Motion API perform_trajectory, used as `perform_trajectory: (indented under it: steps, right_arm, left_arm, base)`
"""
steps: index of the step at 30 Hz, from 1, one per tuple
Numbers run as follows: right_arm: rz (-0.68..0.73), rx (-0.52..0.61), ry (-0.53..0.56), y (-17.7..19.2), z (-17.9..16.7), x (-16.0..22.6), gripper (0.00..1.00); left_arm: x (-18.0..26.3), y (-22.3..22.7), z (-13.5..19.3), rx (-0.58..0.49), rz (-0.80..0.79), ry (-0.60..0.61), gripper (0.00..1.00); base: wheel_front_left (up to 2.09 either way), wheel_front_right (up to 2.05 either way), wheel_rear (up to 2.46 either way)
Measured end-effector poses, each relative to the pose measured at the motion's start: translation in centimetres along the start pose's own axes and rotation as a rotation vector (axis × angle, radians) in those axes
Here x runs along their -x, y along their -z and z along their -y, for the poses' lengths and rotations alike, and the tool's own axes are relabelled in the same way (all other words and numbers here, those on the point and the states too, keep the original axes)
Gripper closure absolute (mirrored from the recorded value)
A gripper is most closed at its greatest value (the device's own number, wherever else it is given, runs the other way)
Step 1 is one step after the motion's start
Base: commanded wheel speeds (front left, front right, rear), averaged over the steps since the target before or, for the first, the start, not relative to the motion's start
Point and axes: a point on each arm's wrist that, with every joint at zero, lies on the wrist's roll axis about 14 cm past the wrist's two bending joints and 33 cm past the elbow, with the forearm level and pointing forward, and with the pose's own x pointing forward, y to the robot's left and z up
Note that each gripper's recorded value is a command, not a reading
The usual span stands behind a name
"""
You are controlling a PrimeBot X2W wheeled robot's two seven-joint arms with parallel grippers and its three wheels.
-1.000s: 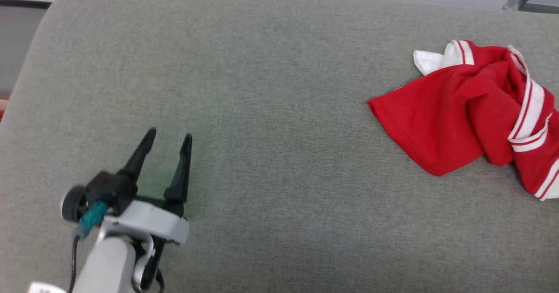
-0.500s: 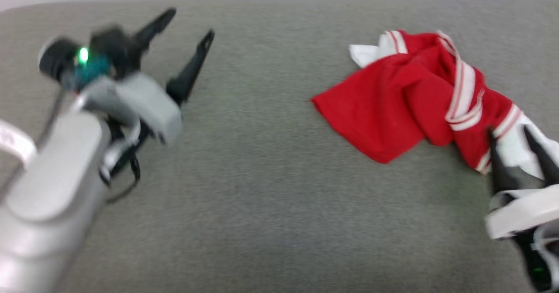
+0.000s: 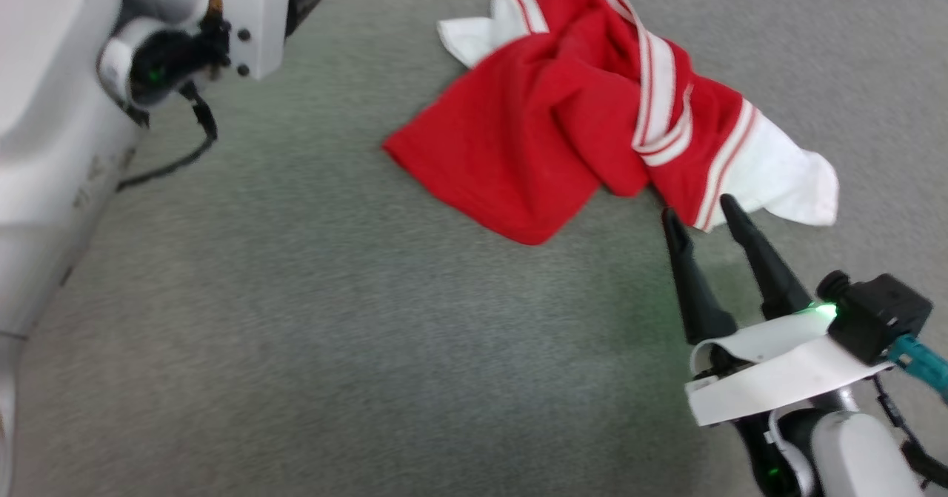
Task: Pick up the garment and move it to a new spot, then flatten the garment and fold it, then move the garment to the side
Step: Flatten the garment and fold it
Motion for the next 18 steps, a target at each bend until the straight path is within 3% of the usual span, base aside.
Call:
perform_trajectory:
  steps: [8, 18]
  right_arm:
    - [-0.053, -0.001, 0.072, 2.5, 1.8, 0.8, 0.00]
    - [-0.106, 0.021, 0.157, 4.2, 4.2, 1.7, 0.00]
  left_arm:
    - [-6.6, 4.1, 3.2, 0.065, -0.218, 0.159, 0.00]
    - [-11.4, 7.1, 7.1, 0.108, -0.331, 0.313, 0.00]
  base:
    - [0.00, 0.00, 0.00]
    - [0.00, 0.00, 0.00]
